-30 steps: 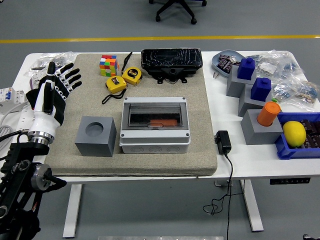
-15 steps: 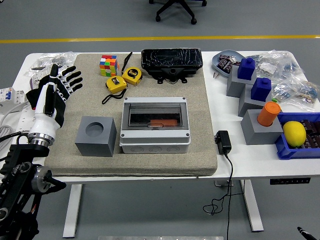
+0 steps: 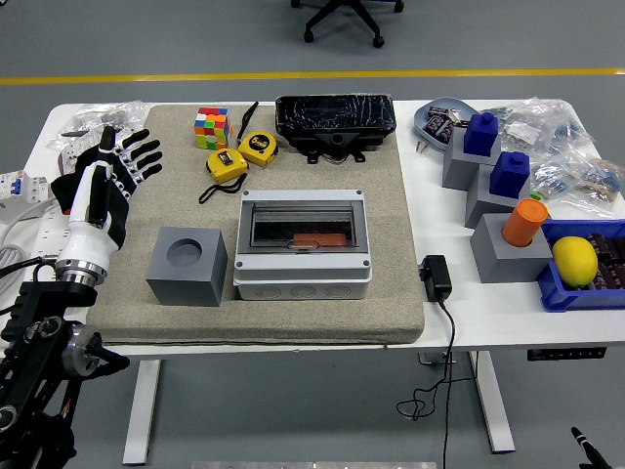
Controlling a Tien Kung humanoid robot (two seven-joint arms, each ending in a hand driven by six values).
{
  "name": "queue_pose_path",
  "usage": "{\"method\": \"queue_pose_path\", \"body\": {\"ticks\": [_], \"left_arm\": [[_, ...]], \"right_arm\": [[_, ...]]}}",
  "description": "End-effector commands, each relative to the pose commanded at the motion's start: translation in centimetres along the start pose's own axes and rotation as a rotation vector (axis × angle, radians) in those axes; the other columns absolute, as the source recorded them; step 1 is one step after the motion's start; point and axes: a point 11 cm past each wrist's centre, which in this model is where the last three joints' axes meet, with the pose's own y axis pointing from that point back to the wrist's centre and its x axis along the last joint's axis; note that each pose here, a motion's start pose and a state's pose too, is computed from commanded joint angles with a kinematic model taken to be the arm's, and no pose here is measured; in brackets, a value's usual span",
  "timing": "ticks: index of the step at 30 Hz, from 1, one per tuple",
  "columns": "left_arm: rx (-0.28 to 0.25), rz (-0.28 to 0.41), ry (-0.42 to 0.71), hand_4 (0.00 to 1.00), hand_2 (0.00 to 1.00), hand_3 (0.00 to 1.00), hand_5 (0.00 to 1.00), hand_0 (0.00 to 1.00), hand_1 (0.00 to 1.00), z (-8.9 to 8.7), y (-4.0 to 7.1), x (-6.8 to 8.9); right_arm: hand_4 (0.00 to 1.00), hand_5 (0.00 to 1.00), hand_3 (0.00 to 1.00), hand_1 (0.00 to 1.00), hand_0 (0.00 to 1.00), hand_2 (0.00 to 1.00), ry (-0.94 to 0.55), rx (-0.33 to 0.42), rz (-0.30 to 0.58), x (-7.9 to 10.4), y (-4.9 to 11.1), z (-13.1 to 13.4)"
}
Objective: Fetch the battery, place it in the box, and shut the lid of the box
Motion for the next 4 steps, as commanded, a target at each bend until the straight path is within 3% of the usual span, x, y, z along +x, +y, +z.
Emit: {"method": "queue_pose_path", "body": {"ticks": [4], "left_arm": [[-0.003, 0.001, -0.001, 0.998, 0.742, 0.748, 0.998, 0.732, 0.757, 0.08, -0.04, 0.02]], "right_arm": [[0.998, 0.998, 0.879, 0.928, 0.998, 0.856, 0.121, -0.052, -0.031, -0.26, 0.02, 0.57]]}}
